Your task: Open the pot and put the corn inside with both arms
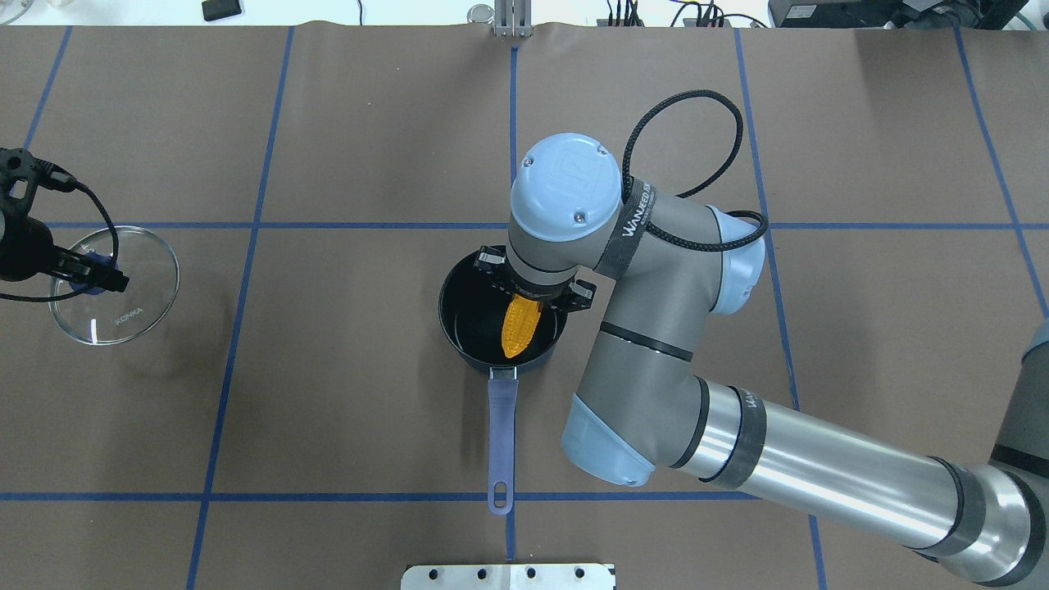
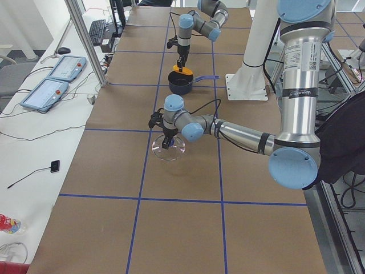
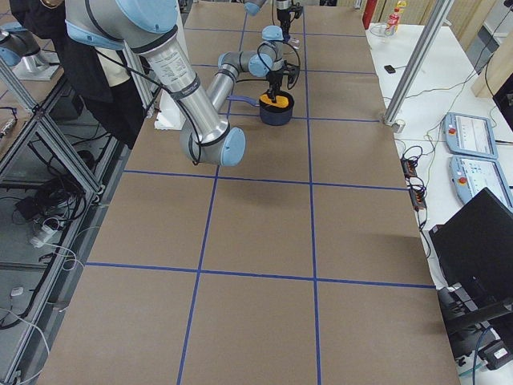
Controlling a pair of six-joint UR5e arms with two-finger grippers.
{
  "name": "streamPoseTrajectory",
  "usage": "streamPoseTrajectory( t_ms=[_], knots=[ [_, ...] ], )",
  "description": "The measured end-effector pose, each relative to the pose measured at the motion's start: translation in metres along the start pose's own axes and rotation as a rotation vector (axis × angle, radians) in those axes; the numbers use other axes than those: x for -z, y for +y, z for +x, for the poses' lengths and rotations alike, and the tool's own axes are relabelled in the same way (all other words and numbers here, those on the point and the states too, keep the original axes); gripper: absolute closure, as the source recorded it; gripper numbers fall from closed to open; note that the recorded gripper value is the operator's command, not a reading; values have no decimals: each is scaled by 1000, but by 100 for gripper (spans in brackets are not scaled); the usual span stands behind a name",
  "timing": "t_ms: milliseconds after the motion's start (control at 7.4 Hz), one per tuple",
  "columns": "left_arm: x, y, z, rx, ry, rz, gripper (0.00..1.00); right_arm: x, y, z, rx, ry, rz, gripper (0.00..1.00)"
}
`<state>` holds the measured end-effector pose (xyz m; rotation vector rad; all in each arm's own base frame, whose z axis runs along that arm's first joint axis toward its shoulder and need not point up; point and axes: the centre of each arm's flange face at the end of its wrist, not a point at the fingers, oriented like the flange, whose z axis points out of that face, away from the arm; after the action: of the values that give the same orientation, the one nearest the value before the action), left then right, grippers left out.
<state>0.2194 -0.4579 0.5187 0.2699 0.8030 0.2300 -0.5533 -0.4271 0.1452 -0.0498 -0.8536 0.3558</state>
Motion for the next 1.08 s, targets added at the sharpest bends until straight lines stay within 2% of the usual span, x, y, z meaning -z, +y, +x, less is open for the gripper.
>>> streamPoseTrajectory(
  t_ms=[270, 405, 541, 676, 1081],
  knots=[
    [-3, 7, -8, 0, 0, 1, 45, -6, 3, -15, 2, 9, 1, 63],
    [-5, 8, -10, 0, 0, 2, 45, -7, 3, -18, 2, 11, 3, 50],
    [-7, 9, -11, 1, 0, 1, 45, -8, 3, -19, 4, 14, 10, 29],
    [-8, 10, -13, 1, -1, -1, 45, -10, 2, -20, 8, 16, 18, 2],
    [-14, 14, -18, 6, -5, -12, 45, -9, 0, -21, 36, 16, 27, 0]
  ],
)
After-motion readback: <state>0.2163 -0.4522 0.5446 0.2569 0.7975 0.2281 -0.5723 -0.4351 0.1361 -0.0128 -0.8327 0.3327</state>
